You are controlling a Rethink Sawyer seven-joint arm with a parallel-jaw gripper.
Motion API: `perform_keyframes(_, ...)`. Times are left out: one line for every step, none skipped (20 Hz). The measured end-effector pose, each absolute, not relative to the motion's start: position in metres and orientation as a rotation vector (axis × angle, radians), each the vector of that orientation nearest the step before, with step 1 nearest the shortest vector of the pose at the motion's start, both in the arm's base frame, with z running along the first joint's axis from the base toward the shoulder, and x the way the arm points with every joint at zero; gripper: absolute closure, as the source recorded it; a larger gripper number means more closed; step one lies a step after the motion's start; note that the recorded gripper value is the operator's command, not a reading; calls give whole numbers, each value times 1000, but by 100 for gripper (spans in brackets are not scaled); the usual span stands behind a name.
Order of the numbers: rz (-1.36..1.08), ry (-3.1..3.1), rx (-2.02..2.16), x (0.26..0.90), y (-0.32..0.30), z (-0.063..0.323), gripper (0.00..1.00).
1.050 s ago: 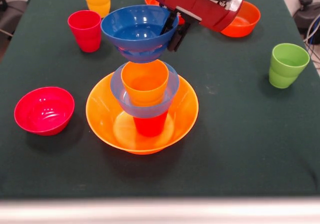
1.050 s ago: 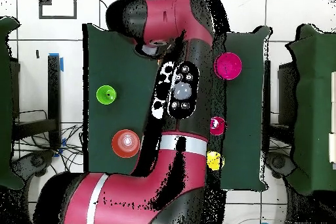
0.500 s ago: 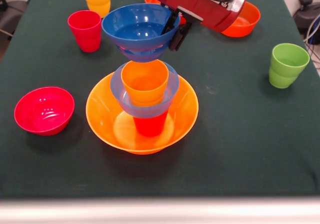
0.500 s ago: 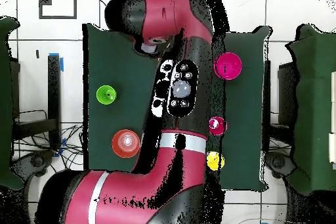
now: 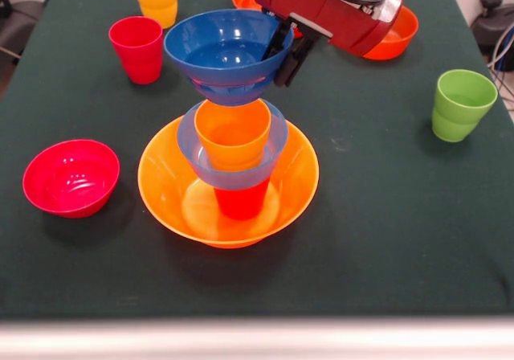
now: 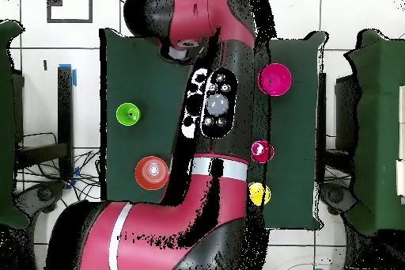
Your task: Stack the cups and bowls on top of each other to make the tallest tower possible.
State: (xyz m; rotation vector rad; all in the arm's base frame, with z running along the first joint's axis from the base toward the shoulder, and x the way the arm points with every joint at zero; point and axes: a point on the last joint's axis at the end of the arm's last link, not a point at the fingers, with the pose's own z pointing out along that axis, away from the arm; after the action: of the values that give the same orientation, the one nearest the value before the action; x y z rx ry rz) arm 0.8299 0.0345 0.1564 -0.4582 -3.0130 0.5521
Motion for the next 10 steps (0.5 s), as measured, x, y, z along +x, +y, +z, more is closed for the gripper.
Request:
perform_keyframes(552,-3015,-458,831,35,157,100)
perform_keyframes(553,-3017,-458,831,35,157,100)
perform_keyframes(553,-3020,-458,832,35,157,100)
perform_keyframes(553,-3024,-458,834,35,157,100)
perform_keyframes(554,-3025,-458,834,35,158,100)
perform_keyframes(554,-3027,-458,835,36,157,100)
perform_keyframes(554,-3028,-457,835,36,157,100)
perform_keyframes(555,-3029,-457,836,36,156,100)
perform_keyframes(555,-3030,-456,836,36,156,100)
perform_keyframes(555,-3031,-456,837,36,155,100)
